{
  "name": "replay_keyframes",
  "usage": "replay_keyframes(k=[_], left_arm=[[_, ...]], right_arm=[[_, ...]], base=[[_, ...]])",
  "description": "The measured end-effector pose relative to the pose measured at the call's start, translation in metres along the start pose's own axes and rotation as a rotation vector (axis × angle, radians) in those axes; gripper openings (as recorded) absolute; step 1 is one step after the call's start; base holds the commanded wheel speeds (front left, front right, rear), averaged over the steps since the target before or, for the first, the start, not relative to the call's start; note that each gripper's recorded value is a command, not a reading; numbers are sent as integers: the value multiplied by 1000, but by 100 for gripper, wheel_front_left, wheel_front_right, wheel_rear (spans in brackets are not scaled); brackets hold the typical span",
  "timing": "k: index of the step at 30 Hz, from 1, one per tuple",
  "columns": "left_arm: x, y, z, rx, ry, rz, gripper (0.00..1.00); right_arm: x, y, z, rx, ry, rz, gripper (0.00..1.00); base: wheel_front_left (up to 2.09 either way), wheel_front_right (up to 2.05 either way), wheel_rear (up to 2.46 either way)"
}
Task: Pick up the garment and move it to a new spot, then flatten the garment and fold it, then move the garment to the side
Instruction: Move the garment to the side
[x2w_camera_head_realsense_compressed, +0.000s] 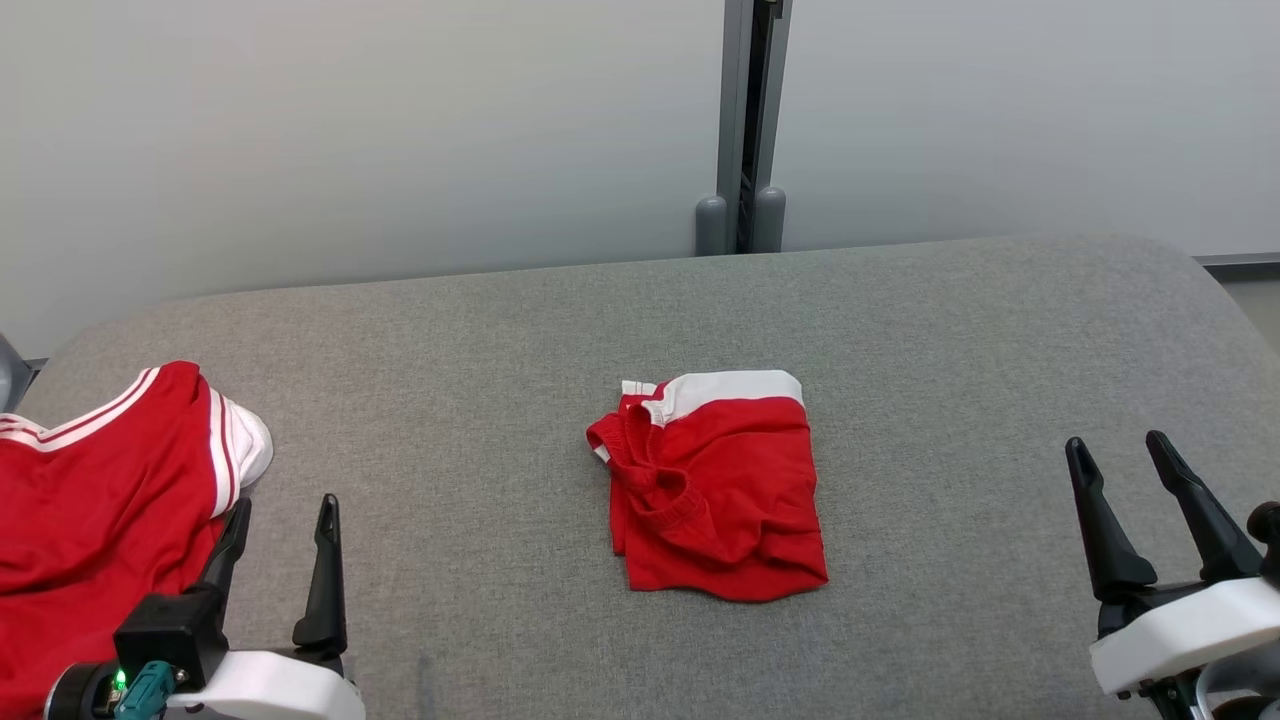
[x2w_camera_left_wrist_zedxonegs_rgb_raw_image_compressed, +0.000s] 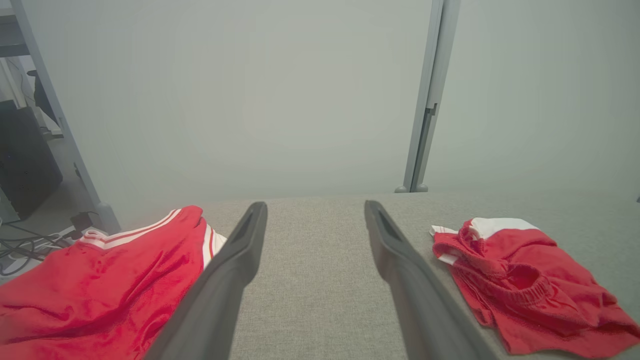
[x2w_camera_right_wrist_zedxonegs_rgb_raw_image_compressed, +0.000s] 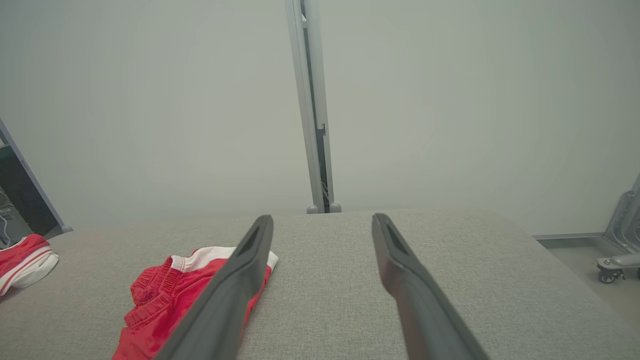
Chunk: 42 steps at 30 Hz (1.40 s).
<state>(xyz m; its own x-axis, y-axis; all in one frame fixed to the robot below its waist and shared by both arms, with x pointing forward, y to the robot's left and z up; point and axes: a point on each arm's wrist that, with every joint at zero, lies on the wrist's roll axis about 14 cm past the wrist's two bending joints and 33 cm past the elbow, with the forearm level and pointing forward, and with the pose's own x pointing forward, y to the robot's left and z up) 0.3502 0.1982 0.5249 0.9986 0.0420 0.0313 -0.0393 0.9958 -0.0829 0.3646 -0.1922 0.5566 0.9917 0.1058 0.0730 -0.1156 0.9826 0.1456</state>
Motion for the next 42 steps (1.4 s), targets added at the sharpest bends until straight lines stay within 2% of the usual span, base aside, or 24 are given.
replay_keyframes(k=[14,22,26,31,37,42], left_arm=[[2,-2,0,3,1,-5,100],[11,-2,6,0,-21,-3,100],[22,0,5,-9,-30,5,100],[31,9,-3,-12,-22,33,100],[33,29,-11,2,-12,87,100],[34,37,-17,5,-2,109,100]], right_arm=[[2,-1,-7,13,20,-2,100],[30,5,-32,35,114,33,100],[58,26,-57,56,190,95,100],[80,59,-105,80,332,188,100],[81,99,-157,129,477,285,100],[66,111,-193,183,616,303,100]], base=[[0,0,0],[0,0,0],[0,0,0],[0,0,0],[0,0,0],[0,0,0]])
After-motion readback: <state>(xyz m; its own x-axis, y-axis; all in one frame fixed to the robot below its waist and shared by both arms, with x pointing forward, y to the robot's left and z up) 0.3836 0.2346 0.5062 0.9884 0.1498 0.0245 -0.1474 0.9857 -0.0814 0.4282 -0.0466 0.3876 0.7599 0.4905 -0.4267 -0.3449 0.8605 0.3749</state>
